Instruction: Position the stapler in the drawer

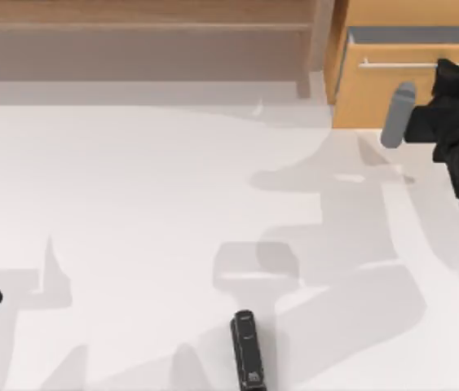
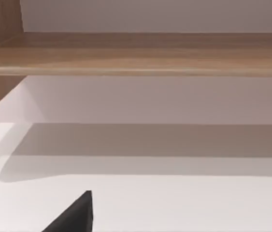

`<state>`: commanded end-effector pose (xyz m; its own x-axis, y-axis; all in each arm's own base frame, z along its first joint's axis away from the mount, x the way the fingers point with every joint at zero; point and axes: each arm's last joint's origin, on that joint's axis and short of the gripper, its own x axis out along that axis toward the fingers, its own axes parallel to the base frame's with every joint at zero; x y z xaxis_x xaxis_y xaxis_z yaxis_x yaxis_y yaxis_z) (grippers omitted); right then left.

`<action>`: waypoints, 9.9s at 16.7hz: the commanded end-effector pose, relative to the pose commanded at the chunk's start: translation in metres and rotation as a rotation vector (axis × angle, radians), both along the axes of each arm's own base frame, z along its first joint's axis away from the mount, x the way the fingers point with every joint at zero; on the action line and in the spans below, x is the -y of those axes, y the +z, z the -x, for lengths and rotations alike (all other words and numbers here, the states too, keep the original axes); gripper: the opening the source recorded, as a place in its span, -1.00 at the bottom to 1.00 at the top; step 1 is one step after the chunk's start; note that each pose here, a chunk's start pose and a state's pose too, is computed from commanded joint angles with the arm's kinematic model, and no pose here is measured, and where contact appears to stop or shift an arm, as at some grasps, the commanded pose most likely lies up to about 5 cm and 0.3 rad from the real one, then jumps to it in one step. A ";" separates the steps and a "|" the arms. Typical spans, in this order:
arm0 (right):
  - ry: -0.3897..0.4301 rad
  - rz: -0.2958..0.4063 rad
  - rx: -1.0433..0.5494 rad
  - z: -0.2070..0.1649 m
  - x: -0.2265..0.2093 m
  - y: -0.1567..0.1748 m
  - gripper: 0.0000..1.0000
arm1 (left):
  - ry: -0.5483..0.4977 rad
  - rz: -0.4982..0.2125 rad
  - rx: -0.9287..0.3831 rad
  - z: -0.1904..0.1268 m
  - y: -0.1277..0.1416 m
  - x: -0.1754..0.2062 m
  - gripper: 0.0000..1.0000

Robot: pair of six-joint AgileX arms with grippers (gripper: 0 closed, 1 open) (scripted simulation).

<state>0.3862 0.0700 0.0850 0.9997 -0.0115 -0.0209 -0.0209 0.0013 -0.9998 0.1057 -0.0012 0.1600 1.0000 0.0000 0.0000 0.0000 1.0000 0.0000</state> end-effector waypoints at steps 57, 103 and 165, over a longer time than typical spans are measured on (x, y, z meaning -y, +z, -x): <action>0.000 0.000 0.013 0.144 -0.001 0.002 1.00 | 0.000 0.000 0.000 0.000 0.000 0.000 1.00; -1.098 -1.092 -1.254 0.175 -0.245 0.102 1.00 | 0.000 0.000 0.000 0.000 0.000 0.000 1.00; -0.877 -1.349 -0.901 -0.005 -0.096 0.212 -1.00 | 0.000 0.000 0.000 0.000 0.000 0.000 1.00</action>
